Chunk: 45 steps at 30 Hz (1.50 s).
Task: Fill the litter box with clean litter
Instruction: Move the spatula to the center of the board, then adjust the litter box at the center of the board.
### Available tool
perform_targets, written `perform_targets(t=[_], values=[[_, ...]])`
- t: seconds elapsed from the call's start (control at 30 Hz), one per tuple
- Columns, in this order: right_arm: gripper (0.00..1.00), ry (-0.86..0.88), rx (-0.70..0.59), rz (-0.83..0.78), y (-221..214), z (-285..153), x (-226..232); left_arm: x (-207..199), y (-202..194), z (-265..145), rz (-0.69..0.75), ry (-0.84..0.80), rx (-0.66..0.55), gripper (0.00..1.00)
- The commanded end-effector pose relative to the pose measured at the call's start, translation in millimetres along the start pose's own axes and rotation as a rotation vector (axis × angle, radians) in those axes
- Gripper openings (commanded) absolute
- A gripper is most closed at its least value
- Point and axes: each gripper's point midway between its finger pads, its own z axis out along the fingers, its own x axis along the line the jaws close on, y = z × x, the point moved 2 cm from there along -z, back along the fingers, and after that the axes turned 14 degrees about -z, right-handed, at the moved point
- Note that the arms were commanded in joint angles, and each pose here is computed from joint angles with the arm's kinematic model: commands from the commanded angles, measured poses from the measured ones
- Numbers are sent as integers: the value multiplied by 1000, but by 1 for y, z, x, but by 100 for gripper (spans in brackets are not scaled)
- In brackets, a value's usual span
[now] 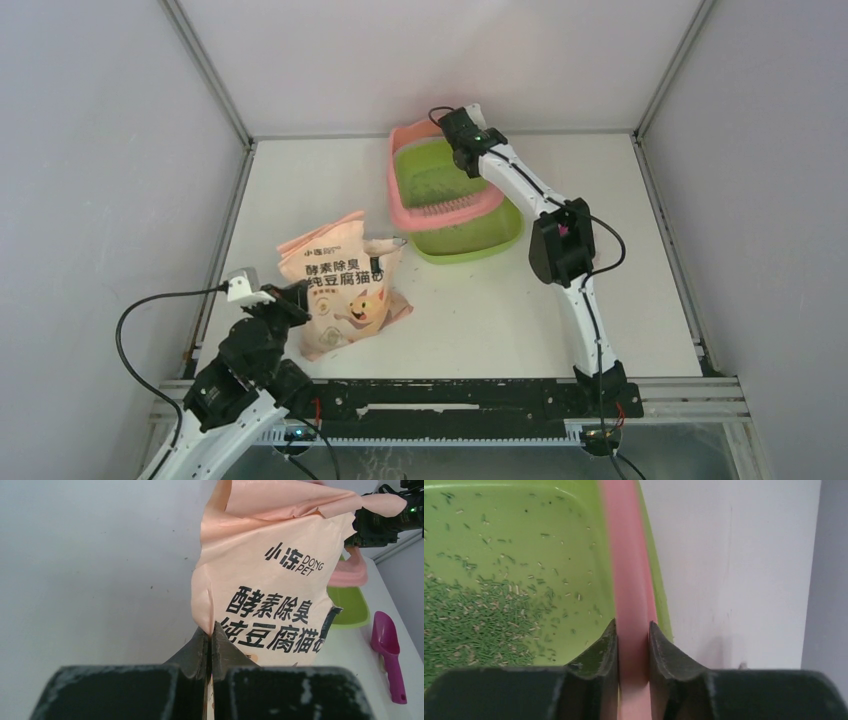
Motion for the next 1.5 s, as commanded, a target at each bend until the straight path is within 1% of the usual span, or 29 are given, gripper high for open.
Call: perform_targets(t=[0.0, 0.03, 0.2, 0.33, 0.53, 0.63, 0.83, 1.1, 1.2, 1.47], values=[[11, -22, -58, 79, 17, -7, -18, -28, 76, -47, -259, -237, -218, 0], [0, -33, -63, 91, 18, -9, -22, -27, 77, -48, -260, -234, -218, 0], [0, -9, -122, 147, 28, -26, -34, -24, 85, -53, -256, -222, -239, 0], [0, -18, -161, 150, 33, -42, -48, -23, 98, -62, -255, -223, -269, 0], [0, -81, -201, 132, 16, -67, -70, -22, 112, -71, -263, -225, -300, 0], [0, -128, -207, 88, 3, -75, -69, -22, 115, -74, -266, -227, -307, 0], [0, -143, -190, 42, -26, -71, -47, -20, 116, -74, -261, -219, -312, 0], [0, -168, -178, -3, -36, -59, -19, -17, 115, -74, -258, -208, -306, 0], [0, -194, -169, -48, -41, -54, -16, -17, 115, -75, -258, -205, -305, 0], [0, -212, -142, -44, -59, -42, -16, -16, 113, -73, -254, -199, -302, 0]])
